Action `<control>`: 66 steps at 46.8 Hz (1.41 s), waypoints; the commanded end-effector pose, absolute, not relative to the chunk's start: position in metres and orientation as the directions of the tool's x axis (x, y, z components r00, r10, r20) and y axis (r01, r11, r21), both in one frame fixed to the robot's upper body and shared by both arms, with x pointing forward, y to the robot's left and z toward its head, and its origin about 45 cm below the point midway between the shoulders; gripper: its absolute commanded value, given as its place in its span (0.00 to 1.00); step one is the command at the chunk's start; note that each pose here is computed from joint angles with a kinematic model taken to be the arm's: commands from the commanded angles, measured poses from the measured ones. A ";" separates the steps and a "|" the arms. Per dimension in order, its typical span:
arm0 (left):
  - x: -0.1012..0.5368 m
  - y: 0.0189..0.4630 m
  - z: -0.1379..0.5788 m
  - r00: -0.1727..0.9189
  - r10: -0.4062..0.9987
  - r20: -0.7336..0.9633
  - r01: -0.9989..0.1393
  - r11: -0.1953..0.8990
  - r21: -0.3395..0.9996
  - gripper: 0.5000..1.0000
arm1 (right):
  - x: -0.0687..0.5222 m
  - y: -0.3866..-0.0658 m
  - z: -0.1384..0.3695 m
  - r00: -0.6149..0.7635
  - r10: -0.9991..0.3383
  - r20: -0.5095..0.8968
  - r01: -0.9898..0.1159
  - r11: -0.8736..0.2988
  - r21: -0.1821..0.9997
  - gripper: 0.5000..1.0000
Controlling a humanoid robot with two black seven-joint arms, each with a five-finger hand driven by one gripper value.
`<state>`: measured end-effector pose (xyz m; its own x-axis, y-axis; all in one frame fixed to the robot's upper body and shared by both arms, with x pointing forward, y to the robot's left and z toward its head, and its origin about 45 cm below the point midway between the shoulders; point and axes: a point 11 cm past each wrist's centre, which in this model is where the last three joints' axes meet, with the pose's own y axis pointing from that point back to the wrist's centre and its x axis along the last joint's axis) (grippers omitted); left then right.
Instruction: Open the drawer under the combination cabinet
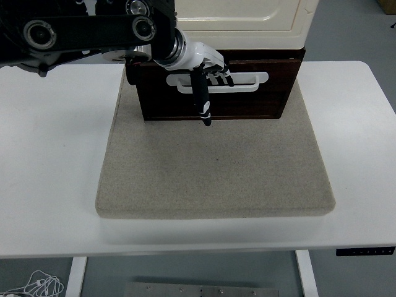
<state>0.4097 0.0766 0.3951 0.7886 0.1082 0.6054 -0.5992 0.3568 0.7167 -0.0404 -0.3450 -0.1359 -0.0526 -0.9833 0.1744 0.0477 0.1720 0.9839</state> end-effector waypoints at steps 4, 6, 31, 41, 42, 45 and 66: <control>0.407 0.075 0.398 0.798 0.086 0.597 -0.582 0.370 0.725 1.00 | -0.040 -0.345 -0.136 -0.053 -0.983 0.174 0.048 0.172 0.984 0.85; 0.406 0.074 0.399 0.799 0.083 0.596 -0.579 0.374 0.725 1.00 | -0.040 -0.345 -0.136 -0.053 -0.983 0.174 0.048 0.172 0.984 0.85; 0.396 0.070 0.403 0.823 0.015 0.568 -0.525 0.401 0.750 1.00 | -0.040 -0.345 -0.136 -0.053 -0.983 0.174 0.048 0.172 0.984 0.85; 0.392 0.067 0.405 0.831 -0.009 0.557 -0.503 0.417 0.757 1.00 | -0.040 -0.345 -0.136 -0.053 -0.983 0.174 0.048 0.172 0.984 0.85; 0.391 0.066 0.406 0.831 -0.013 0.556 -0.500 0.420 0.757 1.00 | -0.040 -0.345 -0.136 -0.053 -0.983 0.174 0.048 0.172 0.984 0.85; 0.388 0.063 0.408 0.833 -0.025 0.553 -0.490 0.430 0.758 1.00 | -0.040 -0.345 -0.136 -0.053 -0.983 0.174 0.048 0.172 0.984 0.85; 0.383 0.062 0.407 0.837 -0.049 0.545 -0.473 0.436 0.766 1.00 | -0.040 -0.345 -0.136 -0.053 -0.983 0.174 0.048 0.172 0.984 0.85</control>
